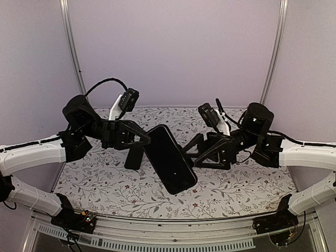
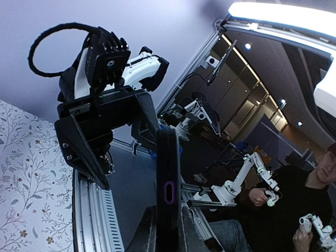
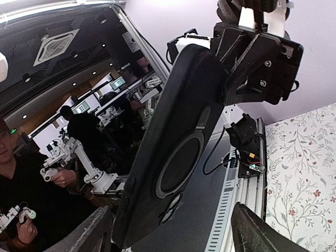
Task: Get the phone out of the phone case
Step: Remove the bottom right corner of the phone case from the phone.
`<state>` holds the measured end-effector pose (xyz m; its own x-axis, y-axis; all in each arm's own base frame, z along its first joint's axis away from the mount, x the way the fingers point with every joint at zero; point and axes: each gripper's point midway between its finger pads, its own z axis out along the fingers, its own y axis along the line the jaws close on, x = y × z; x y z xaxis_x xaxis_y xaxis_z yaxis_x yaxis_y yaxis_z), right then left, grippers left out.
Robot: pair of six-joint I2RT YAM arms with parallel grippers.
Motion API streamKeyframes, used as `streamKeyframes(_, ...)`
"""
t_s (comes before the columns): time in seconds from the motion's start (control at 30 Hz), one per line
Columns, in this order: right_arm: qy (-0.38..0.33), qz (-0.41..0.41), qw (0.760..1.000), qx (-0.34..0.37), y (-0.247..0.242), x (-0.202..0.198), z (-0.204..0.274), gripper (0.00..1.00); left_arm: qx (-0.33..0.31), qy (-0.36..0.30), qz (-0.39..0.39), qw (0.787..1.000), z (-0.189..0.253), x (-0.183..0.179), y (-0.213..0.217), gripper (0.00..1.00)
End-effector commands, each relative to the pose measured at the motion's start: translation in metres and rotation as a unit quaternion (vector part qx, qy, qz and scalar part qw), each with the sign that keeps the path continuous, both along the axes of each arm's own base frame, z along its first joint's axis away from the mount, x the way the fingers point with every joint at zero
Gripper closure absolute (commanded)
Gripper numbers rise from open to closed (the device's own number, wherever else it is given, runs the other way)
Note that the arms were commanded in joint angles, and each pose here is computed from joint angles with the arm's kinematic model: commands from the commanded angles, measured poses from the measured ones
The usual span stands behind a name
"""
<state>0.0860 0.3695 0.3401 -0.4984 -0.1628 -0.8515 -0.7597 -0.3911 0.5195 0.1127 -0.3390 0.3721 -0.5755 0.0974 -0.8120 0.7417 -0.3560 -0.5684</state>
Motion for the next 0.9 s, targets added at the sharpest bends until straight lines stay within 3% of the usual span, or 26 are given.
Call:
streamKeyframes(0.0, -0.018, -0.05, 0.998, -0.02, -0.017, 0.001, -0.004, 0.12, -0.026, -0.049, 0.033, 0.998, 0.023, 0.005, 0.011, 1.0)
streamKeyframes(0.17, -0.017, -0.034, 0.999, -0.021, -0.03, -0.014, -0.004, 0.13, -0.029, -0.05, 0.032, 0.998, 0.025, 0.007, 0.009, 1.0)
streamKeyframes(0.4, -0.017, -0.016, 0.999, -0.04, -0.019, -0.021, -0.011, 0.28, -0.034, -0.038, 0.04, 0.998, 0.026, 0.013, 0.006, 1.0)
streamKeyframes(0.63, -0.025, 0.004, 0.999, -0.045, -0.009, -0.026, -0.016, 0.29, -0.033, -0.031, 0.042, 0.998, 0.024, 0.012, 0.007, 1.0)
streamKeyframes(0.77, -0.028, 0.008, 0.999, -0.043, -0.007, -0.027, -0.015, 0.36, -0.032, -0.031, 0.043, 0.998, 0.022, 0.013, 0.007, 1.0)
streamKeyframes(0.87, -0.03, 0.008, 0.999, -0.042, -0.007, -0.027, -0.014, 0.47, -0.033, -0.03, 0.043, 0.998, 0.022, 0.013, 0.006, 1.0)
